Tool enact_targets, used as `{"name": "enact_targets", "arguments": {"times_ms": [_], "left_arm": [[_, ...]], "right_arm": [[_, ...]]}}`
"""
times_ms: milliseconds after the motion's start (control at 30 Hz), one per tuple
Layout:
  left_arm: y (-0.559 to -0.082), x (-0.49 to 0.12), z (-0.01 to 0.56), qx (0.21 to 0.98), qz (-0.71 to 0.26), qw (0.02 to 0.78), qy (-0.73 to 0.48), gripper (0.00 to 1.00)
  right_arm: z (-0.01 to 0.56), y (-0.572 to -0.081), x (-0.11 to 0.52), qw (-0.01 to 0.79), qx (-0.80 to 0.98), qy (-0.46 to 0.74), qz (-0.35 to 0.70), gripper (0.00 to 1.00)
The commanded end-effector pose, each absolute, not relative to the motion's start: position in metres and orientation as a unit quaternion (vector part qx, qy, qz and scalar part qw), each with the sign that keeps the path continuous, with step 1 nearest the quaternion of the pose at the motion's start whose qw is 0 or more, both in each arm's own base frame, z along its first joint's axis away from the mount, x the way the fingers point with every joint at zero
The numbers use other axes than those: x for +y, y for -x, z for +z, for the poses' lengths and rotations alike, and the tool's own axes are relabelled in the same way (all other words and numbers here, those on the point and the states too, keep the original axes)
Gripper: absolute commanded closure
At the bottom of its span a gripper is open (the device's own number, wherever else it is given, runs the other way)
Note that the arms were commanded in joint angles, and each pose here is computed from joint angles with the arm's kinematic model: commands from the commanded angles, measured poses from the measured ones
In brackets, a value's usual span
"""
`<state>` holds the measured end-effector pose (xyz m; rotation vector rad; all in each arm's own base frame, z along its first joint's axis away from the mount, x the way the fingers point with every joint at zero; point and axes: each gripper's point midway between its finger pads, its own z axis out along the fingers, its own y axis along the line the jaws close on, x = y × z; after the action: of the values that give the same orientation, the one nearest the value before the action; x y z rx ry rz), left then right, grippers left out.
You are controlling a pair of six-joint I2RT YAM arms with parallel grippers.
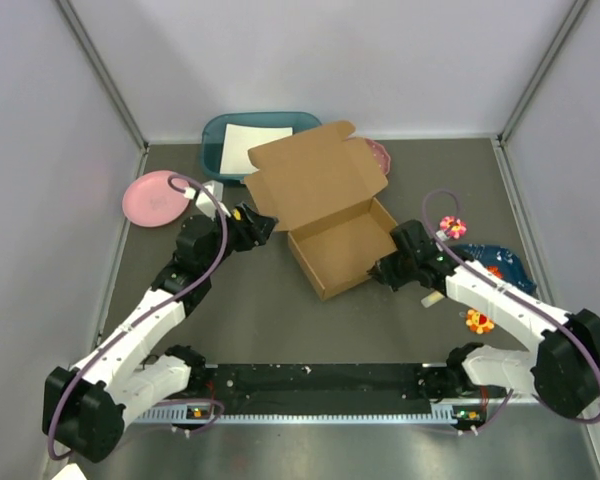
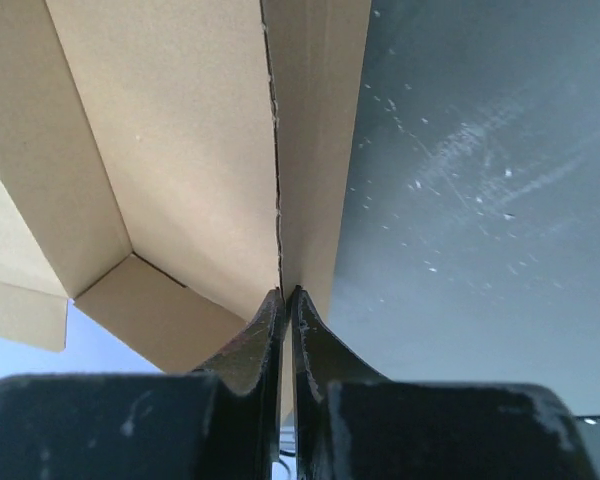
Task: Fold the paper box
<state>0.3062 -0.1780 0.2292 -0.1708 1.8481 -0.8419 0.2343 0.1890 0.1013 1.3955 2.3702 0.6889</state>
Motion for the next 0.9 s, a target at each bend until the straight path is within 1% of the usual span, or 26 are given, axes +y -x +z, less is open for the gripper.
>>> {"name": "enact_targets", "arguments": {"times_ms": [0,200,233,300,333,400,433,500,533,633,767,800,833,867], "left_arm": [[-0.315,-0.182,0.256,0.746,-0.363,0.554,0.066,0.29],[-0.318,-0.182,0.242,0.756,-0.357,0.544,0.075,0.3],[-0.318,-0.182,0.241,0.757,-0.355,0.543,0.074,0.3],[-0.319,-0.179,0.242,0.757,-0.348,0.549,0.074,0.29],[-0.318,-0.179,0.243,0.756,-0.347,0.55,0.072,0.29],[-0.319,-0.177,0.243,0.758,-0.339,0.553,0.068,0.28],[-0.319,-0.177,0.243,0.759,-0.337,0.553,0.065,0.28],[-0.32,-0.177,0.244,0.761,-0.333,0.554,0.06,0.27],[-0.32,-0.177,0.244,0.762,-0.33,0.554,0.058,0.27],[-0.322,-0.177,0.242,0.773,-0.318,0.548,0.046,0.25],[-0.333,-0.177,0.238,0.79,-0.287,0.541,0.026,0.25],[-0.338,-0.178,0.251,0.785,-0.287,0.548,0.023,0.25],[-0.339,-0.18,0.248,0.795,-0.282,0.538,0.018,0.25],[-0.345,-0.184,0.242,0.804,-0.277,0.525,0.009,0.25]], "right_arm": [[0.12,-0.265,0.221,0.17,0.786,-0.512,0.302,1.0],[0.119,-0.276,0.256,0.161,0.791,-0.499,0.314,1.0],[0.118,-0.275,0.258,0.157,0.796,-0.494,0.314,0.98],[0.117,-0.274,0.26,0.162,0.807,-0.474,0.312,0.86],[0.118,-0.273,0.258,0.169,0.81,-0.468,0.312,0.73],[0.126,-0.271,0.253,0.188,0.819,-0.44,0.315,0.63],[0.128,-0.268,0.25,0.195,0.825,-0.43,0.311,0.54],[0.132,-0.26,0.242,0.208,0.845,-0.395,0.296,0.46],[0.134,-0.257,0.24,0.212,0.852,-0.381,0.29,0.41],[0.138,-0.247,0.223,0.236,0.882,-0.323,0.251,0.36],[0.153,-0.237,0.195,0.295,0.902,-0.231,0.214,0.35],[0.157,-0.236,0.19,0.308,0.902,-0.219,0.209,0.34],[0.169,-0.235,0.18,0.335,0.893,-0.213,0.211,0.34],[0.17,-0.234,0.174,0.349,0.893,-0.198,0.202,0.34]]}}
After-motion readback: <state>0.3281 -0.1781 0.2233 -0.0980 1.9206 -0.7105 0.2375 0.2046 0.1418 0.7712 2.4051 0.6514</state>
